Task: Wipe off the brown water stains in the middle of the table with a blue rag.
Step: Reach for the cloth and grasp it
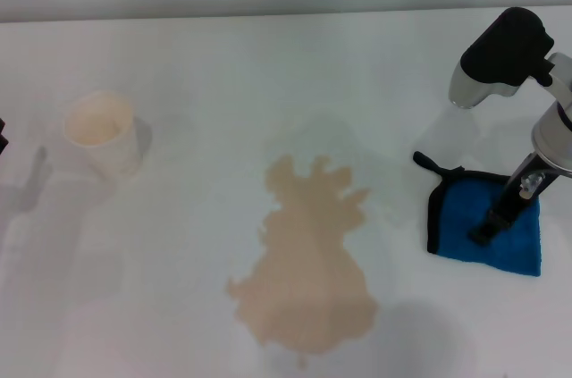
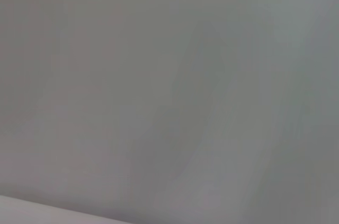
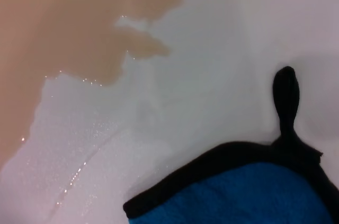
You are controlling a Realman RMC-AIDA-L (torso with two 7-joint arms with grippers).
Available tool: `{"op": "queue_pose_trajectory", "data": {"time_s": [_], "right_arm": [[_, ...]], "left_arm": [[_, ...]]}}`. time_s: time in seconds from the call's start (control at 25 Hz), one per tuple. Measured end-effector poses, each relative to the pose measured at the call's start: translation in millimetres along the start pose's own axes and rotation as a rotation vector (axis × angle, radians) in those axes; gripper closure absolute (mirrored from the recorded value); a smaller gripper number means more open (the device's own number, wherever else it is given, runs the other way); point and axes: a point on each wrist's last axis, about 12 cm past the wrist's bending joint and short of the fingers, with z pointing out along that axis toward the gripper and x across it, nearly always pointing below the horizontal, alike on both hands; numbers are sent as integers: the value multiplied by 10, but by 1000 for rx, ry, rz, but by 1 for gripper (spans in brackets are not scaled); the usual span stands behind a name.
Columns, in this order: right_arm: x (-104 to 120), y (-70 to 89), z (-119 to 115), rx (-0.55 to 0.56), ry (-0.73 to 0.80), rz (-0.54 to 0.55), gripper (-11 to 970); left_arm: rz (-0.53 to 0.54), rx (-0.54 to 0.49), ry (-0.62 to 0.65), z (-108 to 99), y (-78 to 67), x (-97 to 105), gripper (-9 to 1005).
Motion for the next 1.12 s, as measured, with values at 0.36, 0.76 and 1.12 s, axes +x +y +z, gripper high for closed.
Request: {"op": "queue_pose_trajectory", "data": {"time_s": [0.36,0.76,1.12], "right_arm": [[-5,8,-3,-3,3,-3,318],[-14,2,-28,-8,7,-1,425],[-21,-3,-35,-4,9,-4,507]], "left_arm": [[0,0,0,0,0,0,108],[0,1,-2,0,-1,-3,109],[0,3,-5,0,-3,-6,109]]}}
